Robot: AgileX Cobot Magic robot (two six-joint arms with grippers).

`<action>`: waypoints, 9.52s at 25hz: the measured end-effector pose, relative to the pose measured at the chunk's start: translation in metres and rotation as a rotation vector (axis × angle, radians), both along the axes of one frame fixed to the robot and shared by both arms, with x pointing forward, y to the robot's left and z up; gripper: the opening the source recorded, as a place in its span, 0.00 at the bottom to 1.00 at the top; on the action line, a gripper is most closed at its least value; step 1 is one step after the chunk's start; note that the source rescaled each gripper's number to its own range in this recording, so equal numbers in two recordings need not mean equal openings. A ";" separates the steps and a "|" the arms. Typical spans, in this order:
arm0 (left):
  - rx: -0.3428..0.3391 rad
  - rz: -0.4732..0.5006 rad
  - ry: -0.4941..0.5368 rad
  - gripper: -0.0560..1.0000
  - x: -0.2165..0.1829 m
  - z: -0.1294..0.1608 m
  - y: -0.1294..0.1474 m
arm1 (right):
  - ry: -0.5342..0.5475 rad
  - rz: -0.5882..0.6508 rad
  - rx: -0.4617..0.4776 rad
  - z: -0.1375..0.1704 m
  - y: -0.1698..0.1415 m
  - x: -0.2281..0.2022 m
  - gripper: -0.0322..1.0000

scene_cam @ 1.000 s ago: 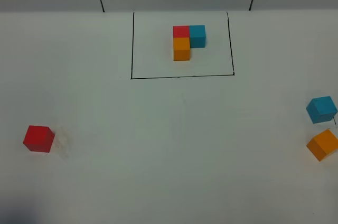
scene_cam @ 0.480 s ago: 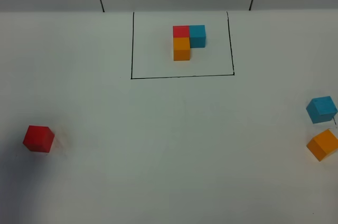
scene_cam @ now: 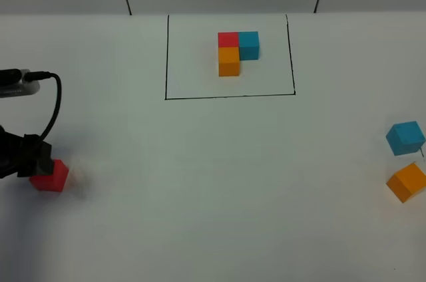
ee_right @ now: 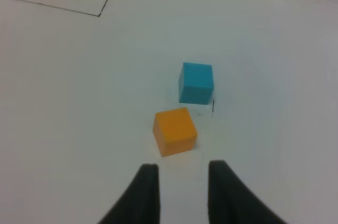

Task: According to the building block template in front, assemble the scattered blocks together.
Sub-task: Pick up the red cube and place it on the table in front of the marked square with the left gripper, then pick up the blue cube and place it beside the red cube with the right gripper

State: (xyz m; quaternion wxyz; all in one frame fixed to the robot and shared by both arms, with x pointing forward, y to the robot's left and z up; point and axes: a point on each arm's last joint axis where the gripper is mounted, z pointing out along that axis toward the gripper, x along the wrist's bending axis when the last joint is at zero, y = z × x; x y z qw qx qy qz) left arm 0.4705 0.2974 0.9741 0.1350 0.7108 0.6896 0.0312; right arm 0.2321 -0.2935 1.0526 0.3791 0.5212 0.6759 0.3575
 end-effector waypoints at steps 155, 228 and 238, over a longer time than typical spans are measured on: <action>0.488 -0.686 -0.803 0.76 -0.050 0.322 -0.072 | 0.000 0.000 0.000 0.000 0.000 0.000 0.03; 0.145 0.183 -0.741 0.69 -0.244 0.070 0.011 | 0.000 0.000 0.000 0.000 0.000 0.000 0.03; 0.154 0.205 -0.741 0.69 -0.244 0.070 0.010 | 0.000 0.000 0.000 0.000 0.000 0.000 0.03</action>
